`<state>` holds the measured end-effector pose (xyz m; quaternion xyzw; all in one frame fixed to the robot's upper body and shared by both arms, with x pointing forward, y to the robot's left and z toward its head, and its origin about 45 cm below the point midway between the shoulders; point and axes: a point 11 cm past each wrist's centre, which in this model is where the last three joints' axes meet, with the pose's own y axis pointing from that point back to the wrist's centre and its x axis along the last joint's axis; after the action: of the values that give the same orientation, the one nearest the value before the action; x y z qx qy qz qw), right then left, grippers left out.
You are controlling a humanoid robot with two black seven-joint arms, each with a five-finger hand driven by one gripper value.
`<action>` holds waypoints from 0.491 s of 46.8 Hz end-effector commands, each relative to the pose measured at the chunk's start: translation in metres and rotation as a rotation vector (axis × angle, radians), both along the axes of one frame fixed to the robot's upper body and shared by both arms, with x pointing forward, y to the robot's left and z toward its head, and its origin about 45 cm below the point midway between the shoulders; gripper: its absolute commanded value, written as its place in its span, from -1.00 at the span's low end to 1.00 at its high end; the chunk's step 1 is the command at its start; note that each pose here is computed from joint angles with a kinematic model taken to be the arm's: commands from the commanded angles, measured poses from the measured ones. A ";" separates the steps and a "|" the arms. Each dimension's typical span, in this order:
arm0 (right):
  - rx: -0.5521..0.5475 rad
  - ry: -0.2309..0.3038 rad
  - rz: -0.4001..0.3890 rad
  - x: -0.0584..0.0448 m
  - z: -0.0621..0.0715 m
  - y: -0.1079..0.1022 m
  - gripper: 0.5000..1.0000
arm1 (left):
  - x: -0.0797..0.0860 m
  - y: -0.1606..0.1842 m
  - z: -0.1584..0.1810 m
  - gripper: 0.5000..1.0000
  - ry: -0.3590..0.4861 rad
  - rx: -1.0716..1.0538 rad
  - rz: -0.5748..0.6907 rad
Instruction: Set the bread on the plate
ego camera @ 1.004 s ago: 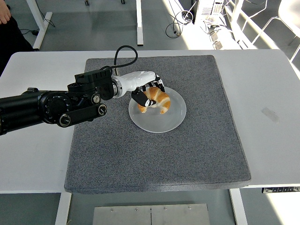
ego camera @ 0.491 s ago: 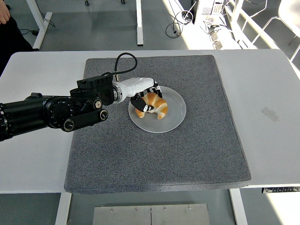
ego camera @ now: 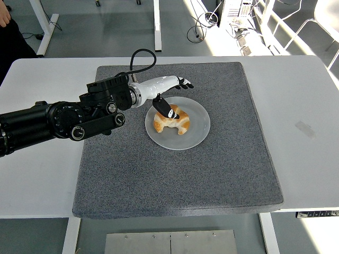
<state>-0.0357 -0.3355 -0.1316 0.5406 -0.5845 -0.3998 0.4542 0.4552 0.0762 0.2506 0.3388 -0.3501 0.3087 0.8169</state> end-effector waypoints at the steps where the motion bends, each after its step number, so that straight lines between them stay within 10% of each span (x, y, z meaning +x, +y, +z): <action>1: 0.000 -0.001 0.000 0.000 0.000 0.000 1.00 | 0.007 0.000 0.015 0.57 0.010 -0.086 0.041; 23: 0.001 -0.001 0.000 0.000 0.000 0.000 1.00 | 0.040 0.051 0.074 0.59 0.002 -0.682 0.372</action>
<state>-0.0358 -0.3355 -0.1315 0.5407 -0.5845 -0.3997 0.4541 0.4922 0.1190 0.3183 0.1365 -0.1825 0.5244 0.8204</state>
